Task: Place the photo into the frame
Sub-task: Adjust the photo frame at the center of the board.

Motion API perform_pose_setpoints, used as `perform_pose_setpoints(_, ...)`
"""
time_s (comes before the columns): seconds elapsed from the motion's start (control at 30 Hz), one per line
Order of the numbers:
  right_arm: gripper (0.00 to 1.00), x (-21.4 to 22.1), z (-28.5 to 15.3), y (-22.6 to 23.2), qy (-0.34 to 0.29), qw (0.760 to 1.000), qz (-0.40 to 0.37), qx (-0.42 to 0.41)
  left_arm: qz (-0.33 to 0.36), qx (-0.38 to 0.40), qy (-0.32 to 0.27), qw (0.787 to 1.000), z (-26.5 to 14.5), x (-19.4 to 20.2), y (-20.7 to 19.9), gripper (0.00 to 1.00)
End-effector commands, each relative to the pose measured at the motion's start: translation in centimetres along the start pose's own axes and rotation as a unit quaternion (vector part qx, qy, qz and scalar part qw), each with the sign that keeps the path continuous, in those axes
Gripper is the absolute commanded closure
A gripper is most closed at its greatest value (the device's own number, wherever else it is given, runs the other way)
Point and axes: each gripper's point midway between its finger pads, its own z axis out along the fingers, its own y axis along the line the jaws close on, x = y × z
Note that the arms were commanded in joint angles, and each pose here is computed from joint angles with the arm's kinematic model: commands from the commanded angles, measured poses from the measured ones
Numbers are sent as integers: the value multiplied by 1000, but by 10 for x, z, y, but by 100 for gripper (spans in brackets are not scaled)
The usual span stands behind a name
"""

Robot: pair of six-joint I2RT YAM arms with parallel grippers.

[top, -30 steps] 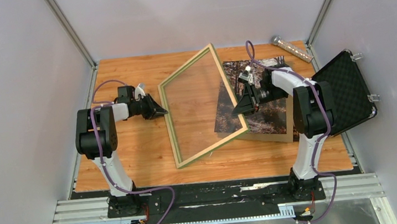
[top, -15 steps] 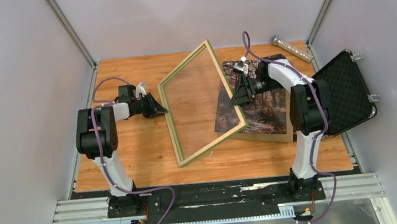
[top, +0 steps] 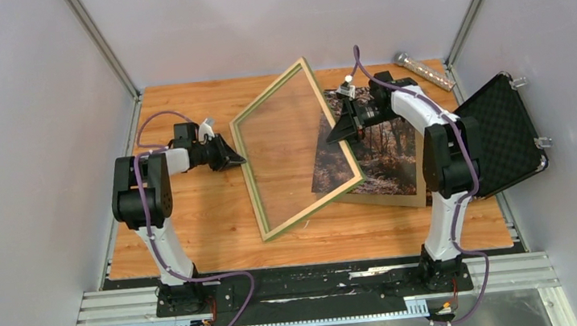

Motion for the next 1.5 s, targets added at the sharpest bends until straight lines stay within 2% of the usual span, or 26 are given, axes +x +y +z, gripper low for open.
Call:
perform_pose_setpoints(0.0, 73, -16, -4, 41, -20, 996, -88, -23, 22, -39, 18, 999, 12, 13, 24, 100)
perform_pose_setpoints(0.1, 77, -12, -4, 44, -17, 996, -82, -38, 23, -38, 17, 999, 12, 13, 24, 100)
perform_pose_setpoints(0.17, 75, -10, -4, 44, -18, 996, -81, -36, 22, -37, 16, 999, 11, 12, 22, 100)
perform_pose_setpoints(0.5, 49, -13, -6, 32, -29, 995, -96, 30, 25, -41, 12, 999, 7, 9, 19, 100)
perform_pose_setpoints(0.6, 45, -16, -9, 21, -36, 992, -98, 74, 28, -46, 9, 999, 4, 8, 19, 100)
perform_pose_setpoints(1.17, 39, -18, -20, -56, -41, 967, -80, 238, 49, -82, 4, 995, -12, -1, 20, 100)
perform_pose_setpoints(1.47, 37, -4, -3, -82, -13, 961, -73, 268, 61, -124, 8, 990, -28, -8, 32, 100)
